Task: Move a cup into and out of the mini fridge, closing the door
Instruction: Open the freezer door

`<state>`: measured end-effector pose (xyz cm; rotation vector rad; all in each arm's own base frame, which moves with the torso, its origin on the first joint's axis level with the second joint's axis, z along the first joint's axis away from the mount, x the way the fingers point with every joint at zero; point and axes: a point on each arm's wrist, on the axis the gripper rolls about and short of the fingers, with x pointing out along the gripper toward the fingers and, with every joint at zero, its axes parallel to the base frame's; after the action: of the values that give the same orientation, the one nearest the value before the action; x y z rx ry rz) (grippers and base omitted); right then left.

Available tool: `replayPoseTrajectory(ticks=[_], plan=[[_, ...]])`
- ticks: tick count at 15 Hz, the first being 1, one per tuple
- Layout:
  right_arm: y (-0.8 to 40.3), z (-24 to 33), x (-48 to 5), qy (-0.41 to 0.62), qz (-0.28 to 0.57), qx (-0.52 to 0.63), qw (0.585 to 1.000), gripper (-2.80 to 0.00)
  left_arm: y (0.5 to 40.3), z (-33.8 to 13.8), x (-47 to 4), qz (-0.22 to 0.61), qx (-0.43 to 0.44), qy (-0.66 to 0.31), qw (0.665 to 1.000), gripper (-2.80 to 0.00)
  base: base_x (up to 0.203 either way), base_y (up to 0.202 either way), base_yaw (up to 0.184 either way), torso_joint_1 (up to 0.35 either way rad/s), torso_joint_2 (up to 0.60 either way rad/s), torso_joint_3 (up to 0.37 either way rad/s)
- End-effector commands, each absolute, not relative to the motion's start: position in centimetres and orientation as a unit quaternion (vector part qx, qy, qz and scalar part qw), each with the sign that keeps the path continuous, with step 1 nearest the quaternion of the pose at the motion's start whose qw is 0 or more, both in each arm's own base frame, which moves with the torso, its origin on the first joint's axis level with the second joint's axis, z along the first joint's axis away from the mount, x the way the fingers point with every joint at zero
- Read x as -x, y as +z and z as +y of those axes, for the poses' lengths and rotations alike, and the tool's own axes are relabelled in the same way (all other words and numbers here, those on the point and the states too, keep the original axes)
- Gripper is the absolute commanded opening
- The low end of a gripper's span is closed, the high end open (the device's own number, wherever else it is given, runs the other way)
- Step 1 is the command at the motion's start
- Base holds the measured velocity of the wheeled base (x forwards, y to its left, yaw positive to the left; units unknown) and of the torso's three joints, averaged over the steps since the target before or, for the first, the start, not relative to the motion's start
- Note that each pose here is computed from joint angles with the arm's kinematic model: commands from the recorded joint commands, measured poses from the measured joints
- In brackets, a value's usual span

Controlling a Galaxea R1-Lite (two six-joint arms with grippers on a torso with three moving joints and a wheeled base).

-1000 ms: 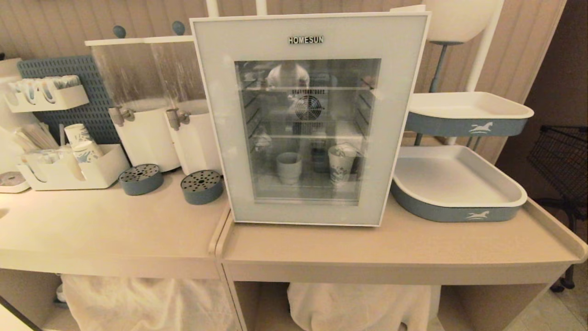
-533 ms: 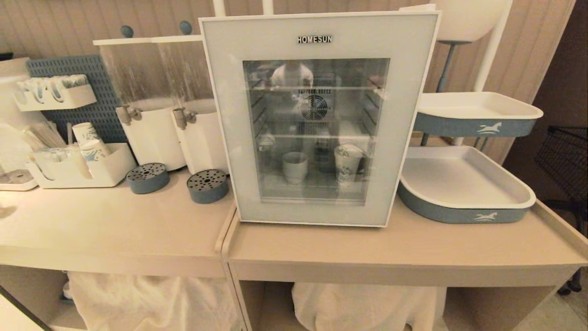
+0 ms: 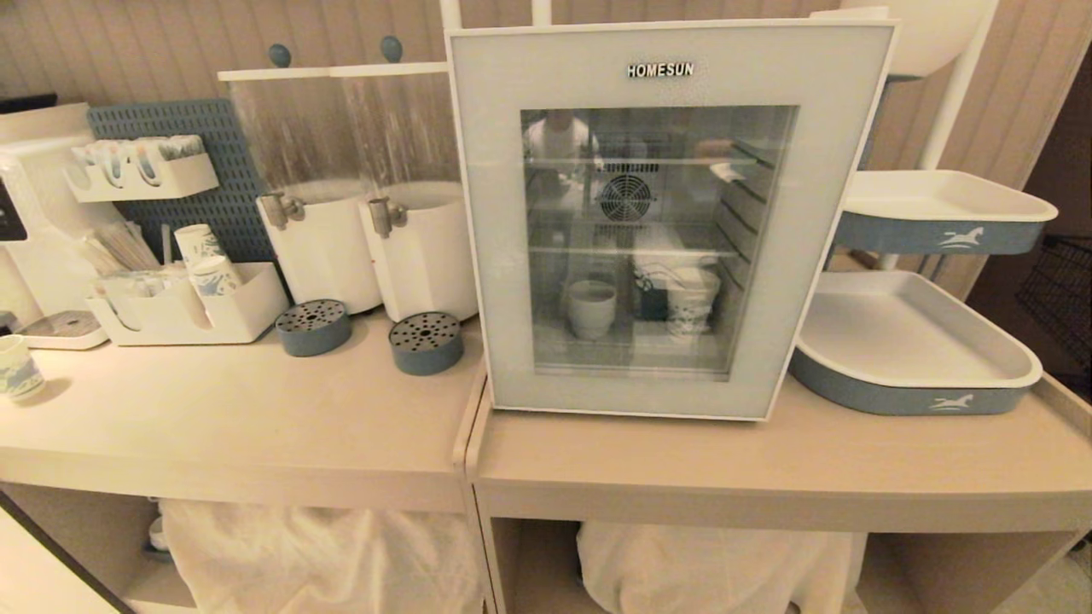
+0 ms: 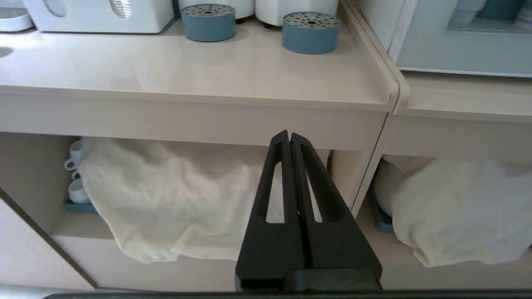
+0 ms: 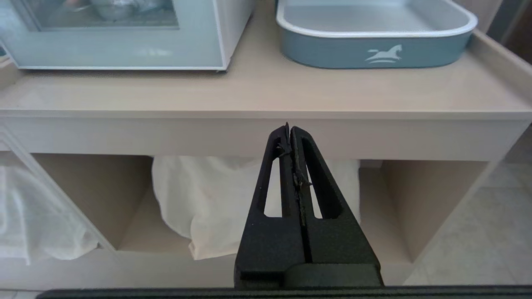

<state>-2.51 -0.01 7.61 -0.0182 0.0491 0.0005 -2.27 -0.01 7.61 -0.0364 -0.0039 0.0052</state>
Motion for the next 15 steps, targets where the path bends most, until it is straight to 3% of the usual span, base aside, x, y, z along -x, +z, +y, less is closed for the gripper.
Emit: replayPoseTrajectory(ticks=[1,15], plan=[[7.62,-0.01,2.5,0.0,0.025,0.009,1.0,-2.8,7.57,-0.01,2.26,-0.002,0.018,0.003,1.0,-2.8,0.0,0.0,0.0,0.0,0.0,0.0],[7.62,-0.01,2.5,0.001,0.025,0.007,1.0,-2.8,7.57,-0.01,2.26,-0.002,0.018,0.003,1.0,-2.8,0.035,0.0,0.0,0.002,0.0,0.0]])
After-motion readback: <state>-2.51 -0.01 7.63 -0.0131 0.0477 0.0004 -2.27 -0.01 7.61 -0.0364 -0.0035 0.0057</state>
